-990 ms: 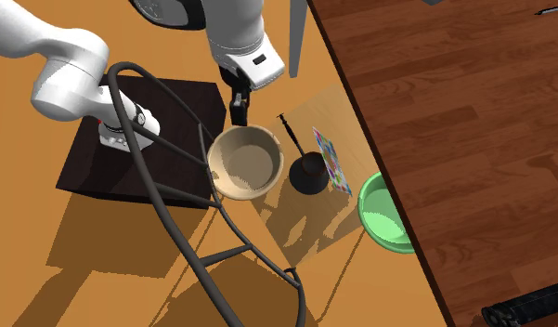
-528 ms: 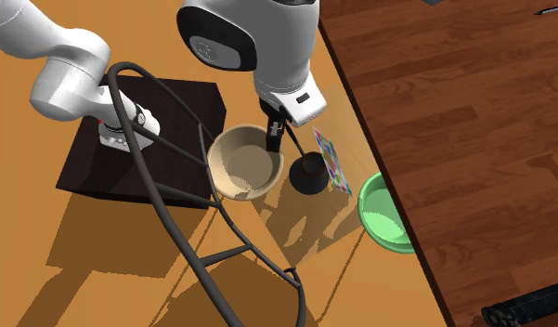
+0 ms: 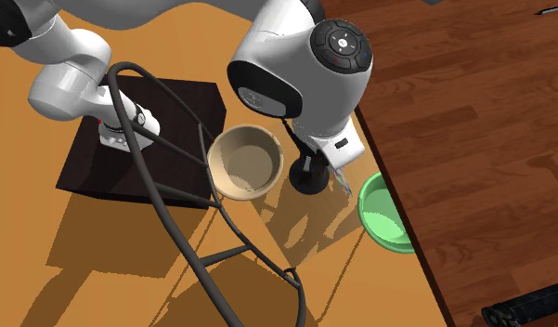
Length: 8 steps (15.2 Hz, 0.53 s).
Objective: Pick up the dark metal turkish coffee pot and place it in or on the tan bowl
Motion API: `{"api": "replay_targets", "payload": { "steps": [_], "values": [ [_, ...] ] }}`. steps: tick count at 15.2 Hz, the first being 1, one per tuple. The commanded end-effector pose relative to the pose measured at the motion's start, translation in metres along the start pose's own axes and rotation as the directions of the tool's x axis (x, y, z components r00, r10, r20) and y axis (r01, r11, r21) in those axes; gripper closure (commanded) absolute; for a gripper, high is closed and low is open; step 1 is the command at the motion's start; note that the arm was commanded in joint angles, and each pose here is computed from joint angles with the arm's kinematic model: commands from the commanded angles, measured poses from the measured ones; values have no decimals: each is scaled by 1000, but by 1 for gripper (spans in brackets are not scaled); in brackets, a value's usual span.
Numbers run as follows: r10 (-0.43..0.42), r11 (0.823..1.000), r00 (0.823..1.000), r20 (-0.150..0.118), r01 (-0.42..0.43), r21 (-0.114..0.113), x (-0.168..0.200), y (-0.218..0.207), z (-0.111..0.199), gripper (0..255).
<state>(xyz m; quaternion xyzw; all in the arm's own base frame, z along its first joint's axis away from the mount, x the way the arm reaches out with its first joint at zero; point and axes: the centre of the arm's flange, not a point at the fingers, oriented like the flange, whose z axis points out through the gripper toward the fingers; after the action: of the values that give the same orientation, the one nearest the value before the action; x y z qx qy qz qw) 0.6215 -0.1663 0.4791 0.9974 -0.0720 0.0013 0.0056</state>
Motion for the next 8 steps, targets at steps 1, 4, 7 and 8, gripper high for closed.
{"api": "replay_targets", "payload": {
  "steps": [1, 4, 7, 8],
  "values": [
    [4, 1000, 1000, -2, -4, 1, 5, 3, 9, 0],
    [4, 1000, 1000, -2, -4, 1, 5, 3, 25, 0],
    [4, 1000, 1000, -2, -4, 1, 5, 3, 39, 0],
    [4, 1000, 1000, -2, -4, 1, 5, 3, 39, 0]
  ]
}}
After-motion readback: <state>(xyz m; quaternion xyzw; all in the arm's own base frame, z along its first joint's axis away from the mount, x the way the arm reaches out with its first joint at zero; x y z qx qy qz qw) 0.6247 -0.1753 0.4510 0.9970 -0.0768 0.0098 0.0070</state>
